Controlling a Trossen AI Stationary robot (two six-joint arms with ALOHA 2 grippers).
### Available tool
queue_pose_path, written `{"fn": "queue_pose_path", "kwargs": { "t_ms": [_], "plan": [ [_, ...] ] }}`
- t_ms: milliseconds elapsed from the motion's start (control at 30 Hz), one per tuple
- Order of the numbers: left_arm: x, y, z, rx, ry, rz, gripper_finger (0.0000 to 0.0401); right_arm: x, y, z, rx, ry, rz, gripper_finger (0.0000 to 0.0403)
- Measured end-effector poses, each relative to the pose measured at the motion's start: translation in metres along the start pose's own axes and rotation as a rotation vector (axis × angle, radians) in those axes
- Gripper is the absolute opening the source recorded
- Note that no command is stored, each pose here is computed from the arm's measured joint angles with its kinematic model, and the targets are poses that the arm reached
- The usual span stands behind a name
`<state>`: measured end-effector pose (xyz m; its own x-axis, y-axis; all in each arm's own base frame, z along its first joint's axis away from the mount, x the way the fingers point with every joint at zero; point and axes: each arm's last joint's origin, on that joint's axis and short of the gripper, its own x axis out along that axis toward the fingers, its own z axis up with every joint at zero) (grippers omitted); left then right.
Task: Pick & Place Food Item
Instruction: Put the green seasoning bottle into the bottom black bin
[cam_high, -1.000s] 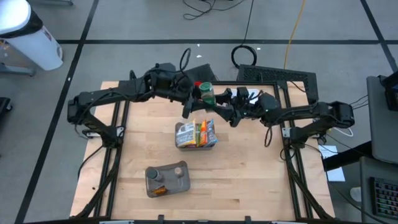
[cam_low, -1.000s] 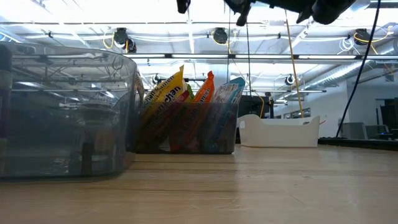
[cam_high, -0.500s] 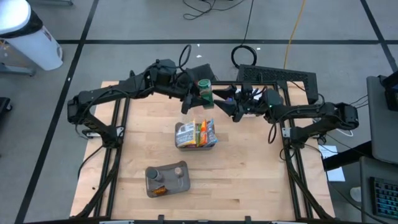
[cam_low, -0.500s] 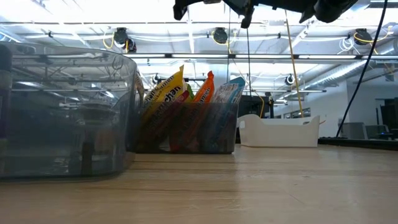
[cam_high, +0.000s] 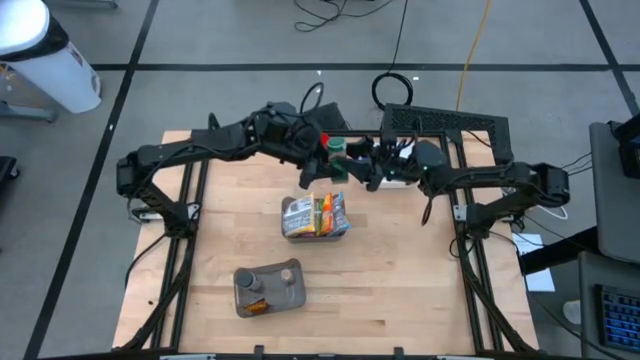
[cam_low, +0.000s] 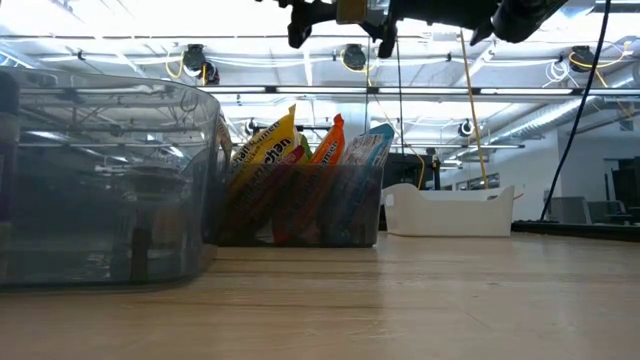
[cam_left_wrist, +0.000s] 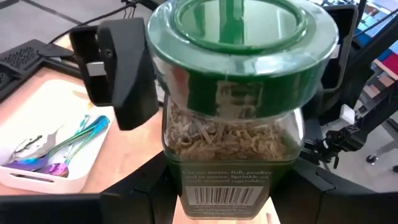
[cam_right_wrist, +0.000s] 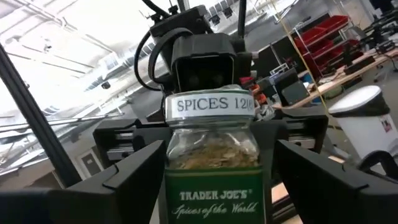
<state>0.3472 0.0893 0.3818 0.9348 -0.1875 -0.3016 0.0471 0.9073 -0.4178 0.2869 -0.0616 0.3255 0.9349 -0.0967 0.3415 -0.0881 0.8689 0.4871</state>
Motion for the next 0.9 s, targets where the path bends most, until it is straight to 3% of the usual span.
{"fn": "queue_pose_path", "kwargs": {
  "t_ms": [167,567,667,900],
  "plan": [
    [-0.0005,0.0011,0.0007,0.000,-0.003,-0.001,0.0206,0.0002,-0.0009,-0.0025,0.004,0.037,0.004,0.0278],
    [-0.0033,0.0066,0.0018,-0.010,-0.002,0.002,0.0206,0.0000,-0.0025,-0.0050,-0.006,0.061,-0.013,0.0192],
    [-0.0033,0.0066,0.0018,-0.013,-0.002,0.001,0.0207,0.0000,-0.0026,-0.0049,-0.017,0.061,-0.013,0.0192],
    [-0.0040,0.0077,0.0026,-0.021,-0.006,0.003,0.0282,0.0000,-0.0029,-0.0050,-0.023,0.061,-0.018,0.0192]
  ]
}}
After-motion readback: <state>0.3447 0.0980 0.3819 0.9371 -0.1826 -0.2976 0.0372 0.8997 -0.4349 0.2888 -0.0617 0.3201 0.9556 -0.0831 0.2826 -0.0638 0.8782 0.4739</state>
